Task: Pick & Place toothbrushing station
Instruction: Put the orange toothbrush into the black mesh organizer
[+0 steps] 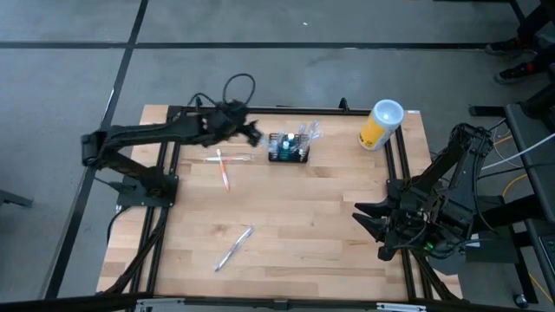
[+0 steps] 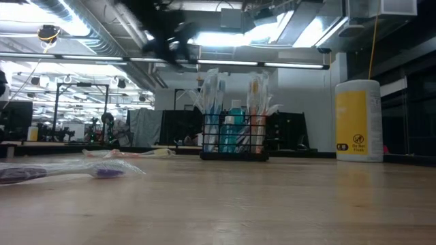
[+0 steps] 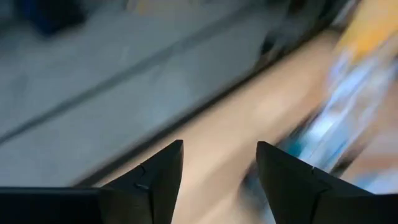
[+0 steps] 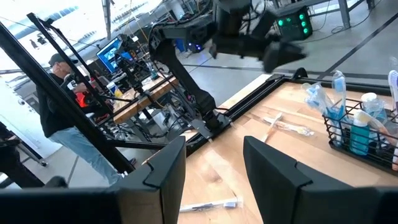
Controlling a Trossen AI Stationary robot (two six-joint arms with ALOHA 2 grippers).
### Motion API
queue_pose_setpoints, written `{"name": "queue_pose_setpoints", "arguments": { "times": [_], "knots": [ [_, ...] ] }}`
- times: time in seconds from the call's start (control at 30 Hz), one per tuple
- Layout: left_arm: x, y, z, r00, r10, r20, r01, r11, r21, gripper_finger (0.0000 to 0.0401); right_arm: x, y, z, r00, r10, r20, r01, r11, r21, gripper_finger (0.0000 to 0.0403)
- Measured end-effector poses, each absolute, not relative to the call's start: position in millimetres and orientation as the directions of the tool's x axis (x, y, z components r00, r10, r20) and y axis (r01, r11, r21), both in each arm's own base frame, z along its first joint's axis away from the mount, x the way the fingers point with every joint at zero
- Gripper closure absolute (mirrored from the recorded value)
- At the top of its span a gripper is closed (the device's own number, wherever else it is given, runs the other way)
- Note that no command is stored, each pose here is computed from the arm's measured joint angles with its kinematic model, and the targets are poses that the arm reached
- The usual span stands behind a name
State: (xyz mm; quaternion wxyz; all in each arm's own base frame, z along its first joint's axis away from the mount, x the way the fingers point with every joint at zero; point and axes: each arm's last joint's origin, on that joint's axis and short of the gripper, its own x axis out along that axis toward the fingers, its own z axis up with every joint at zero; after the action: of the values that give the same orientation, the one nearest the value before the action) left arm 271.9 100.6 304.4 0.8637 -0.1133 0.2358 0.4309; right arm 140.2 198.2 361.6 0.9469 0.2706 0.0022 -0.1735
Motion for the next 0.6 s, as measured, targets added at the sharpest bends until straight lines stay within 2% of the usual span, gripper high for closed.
{"name": "queue_pose_setpoints", "arguments": {
  "times": [0.1,0.23,0.4,0.6],
  "knots": [
    [241.2,98.7,300.6,0.42,0.615,-0.668,-0.797,0.601,0.052,0.0214,140.3,198.1,361.6,0.94,-0.328,-0.098,0.33,0.794,0.511,0.0239],
    [222.6,87.4,285.8,0.289,0.483,-0.827,-0.683,0.709,0.175,0.0229,140.4,198.1,361.5,0.94,-0.328,-0.098,0.332,0.8,0.5,0.0239],
    [228.0,79.1,254.0,0.225,0.311,-0.923,-0.436,0.88,0.19,0.0225,140.4,198.3,361.5,0.941,-0.321,-0.102,0.328,0.805,0.495,0.0239],
    [255.5,90.8,213.0,0.149,0.201,-0.968,-0.257,0.953,0.158,0.0201,140.5,198.5,361.3,0.943,-0.314,-0.106,0.324,0.801,0.503,0.0239]
  ]
}}
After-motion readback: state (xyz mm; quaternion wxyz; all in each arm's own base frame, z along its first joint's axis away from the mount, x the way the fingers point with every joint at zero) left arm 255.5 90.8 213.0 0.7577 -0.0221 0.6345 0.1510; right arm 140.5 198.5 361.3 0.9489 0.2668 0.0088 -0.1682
